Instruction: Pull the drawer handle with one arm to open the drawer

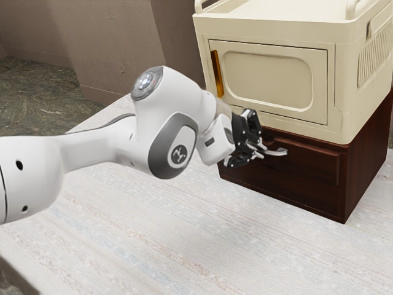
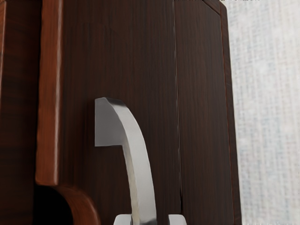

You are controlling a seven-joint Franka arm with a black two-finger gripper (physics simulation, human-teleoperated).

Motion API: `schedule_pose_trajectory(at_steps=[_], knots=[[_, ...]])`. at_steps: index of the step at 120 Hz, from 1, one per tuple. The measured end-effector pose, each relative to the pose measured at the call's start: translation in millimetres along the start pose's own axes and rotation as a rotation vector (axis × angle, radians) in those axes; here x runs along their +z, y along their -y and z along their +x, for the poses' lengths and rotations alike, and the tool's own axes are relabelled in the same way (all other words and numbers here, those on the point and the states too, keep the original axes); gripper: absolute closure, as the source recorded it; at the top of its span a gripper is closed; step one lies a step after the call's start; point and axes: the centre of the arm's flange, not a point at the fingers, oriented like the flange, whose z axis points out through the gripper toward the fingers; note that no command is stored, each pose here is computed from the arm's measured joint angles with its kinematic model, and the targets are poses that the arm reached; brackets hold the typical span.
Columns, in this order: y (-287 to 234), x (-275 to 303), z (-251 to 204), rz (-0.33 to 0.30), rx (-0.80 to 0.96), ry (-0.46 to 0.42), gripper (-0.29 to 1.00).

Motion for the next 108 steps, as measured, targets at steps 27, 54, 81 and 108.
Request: schedule_pose_trajectory(at_steps=[27, 54, 81, 108], knots=[[-8, -9, 2, -0.007, 0.001, 0.005, 0.70], [-16, -17, 3, -0.012, 0.002, 0.009, 0.71], [-24, -23, 4, -0.019, 0.003, 0.014, 0.70], [-31, -30, 6, -0.024, 0.006, 0.017, 0.70]])
